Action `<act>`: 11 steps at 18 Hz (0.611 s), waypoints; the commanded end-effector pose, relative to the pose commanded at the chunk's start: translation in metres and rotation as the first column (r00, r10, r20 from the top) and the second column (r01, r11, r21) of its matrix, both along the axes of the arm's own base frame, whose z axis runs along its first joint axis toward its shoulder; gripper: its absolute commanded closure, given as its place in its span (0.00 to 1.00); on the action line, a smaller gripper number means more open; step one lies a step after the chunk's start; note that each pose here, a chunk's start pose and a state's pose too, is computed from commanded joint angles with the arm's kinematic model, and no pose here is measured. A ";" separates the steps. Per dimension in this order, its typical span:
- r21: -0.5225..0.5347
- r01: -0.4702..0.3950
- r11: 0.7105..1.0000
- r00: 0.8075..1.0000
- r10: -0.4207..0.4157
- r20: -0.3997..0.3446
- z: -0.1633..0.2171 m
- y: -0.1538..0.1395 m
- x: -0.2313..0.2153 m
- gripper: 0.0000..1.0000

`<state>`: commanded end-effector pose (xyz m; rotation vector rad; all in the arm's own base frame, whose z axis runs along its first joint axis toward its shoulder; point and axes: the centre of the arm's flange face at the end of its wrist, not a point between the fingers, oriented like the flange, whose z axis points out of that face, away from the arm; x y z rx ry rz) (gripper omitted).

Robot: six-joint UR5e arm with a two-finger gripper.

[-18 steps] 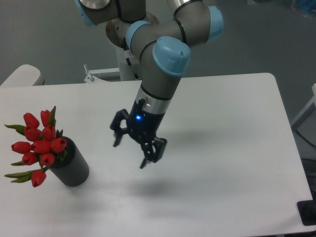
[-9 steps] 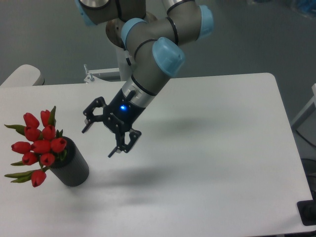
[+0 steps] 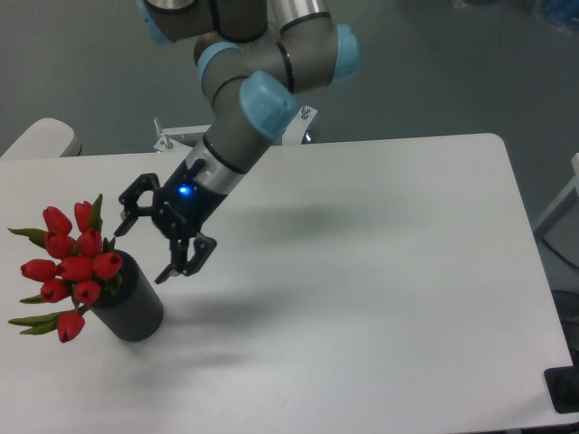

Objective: Pick up the flowers from the vase
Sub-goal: 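Move the open gripper toward the red tulip stems above the black vase, then lower the gripper around the tulip stems at the vase rim and close it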

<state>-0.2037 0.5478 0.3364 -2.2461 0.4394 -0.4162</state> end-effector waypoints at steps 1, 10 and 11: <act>-0.001 0.007 1.000 1.000 -0.007 0.000 -0.001 0.001 0.003 0.00; -0.018 0.058 0.998 0.998 -0.058 0.019 -0.013 0.017 0.030 0.00; -0.017 0.060 0.998 0.998 -0.059 0.018 -0.012 0.018 0.030 0.00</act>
